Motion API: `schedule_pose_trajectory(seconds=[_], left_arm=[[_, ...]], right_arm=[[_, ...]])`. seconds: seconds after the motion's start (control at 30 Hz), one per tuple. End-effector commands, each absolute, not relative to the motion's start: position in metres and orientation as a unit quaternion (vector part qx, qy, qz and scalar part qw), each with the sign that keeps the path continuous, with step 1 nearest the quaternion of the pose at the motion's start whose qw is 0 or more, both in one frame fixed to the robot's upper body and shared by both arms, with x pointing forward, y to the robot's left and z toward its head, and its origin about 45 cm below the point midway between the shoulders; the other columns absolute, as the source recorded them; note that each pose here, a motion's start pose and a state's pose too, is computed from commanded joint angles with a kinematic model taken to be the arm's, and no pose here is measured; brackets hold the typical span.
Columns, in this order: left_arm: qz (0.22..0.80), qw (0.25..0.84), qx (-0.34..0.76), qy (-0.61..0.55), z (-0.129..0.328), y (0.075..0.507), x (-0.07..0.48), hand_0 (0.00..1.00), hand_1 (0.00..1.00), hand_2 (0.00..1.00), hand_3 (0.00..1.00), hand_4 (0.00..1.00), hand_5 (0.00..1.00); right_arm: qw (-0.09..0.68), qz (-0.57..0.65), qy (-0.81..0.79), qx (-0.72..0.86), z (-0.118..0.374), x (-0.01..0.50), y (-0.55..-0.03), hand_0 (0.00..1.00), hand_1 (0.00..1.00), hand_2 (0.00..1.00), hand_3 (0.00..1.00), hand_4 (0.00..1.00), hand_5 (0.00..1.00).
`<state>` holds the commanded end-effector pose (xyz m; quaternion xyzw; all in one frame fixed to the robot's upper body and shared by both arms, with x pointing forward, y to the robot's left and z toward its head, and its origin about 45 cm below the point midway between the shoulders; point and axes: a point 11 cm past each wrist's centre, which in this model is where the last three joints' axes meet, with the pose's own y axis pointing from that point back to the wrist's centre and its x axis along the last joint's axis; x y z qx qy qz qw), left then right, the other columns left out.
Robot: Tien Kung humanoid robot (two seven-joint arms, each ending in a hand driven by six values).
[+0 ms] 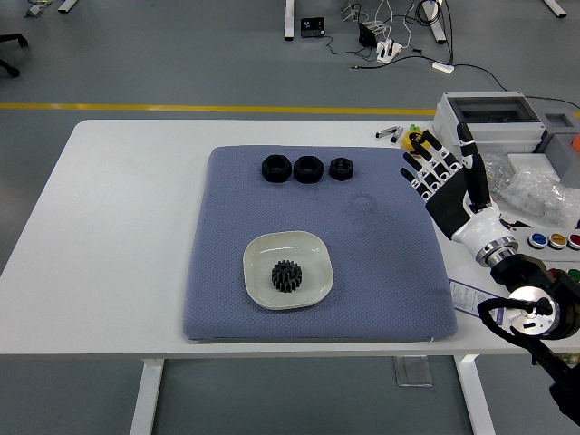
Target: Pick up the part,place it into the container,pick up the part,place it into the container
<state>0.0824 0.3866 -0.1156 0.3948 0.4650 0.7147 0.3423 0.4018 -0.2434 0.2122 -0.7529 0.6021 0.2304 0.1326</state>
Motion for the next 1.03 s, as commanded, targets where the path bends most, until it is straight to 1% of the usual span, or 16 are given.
schedule_pose_trajectory(seconds=[0.03,0.33,0.4,0.43,0.87,1.03], left_arm=[[0.715,0.342,0.395,0.465,-0.116,0.387,0.083,0.709,0.623,0.636,0.564,0.614,0.698],[0.714,0.343,0.396,0.464,-0.116,0.386,0.083,0.709,0.625,0.636,0.564,0.614,0.698],[0.714,0.344,0.396,0.464,-0.116,0.386,0.083,0.709,0.625,0.636,0.564,0.614,0.698],[0.714,0.344,0.397,0.464,-0.116,0.386,0.083,0.709,0.625,0.636,0.564,0.614,0.700],[0.712,0.343,0.402,0.462,-0.116,0.388,0.080,0.709,0.625,0.637,0.564,0.614,0.699],[0.711,0.342,0.404,0.462,-0.116,0.389,0.078,0.709,0.625,0.637,0.564,0.614,0.699]], right_arm=[[0.125,0.221,0.608,-0.752,0.210,0.403,-0.248,0.935,0.847,0.857,0.849,0.998,0.797],[0.042,0.137,0.643,-0.752,0.180,0.402,-0.283,0.931,0.839,0.848,0.837,0.998,0.789],[0.039,0.138,0.645,-0.750,0.176,0.400,-0.285,0.931,0.839,0.848,0.837,0.998,0.789],[0.040,0.138,0.647,-0.749,0.174,0.399,-0.287,0.931,0.838,0.841,0.829,0.998,0.807],[0.066,0.134,0.671,-0.726,0.160,0.386,-0.295,0.936,0.836,0.841,0.828,0.998,0.830],[0.059,0.128,0.673,-0.726,0.158,0.384,-0.296,0.936,0.836,0.841,0.828,0.998,0.830]])
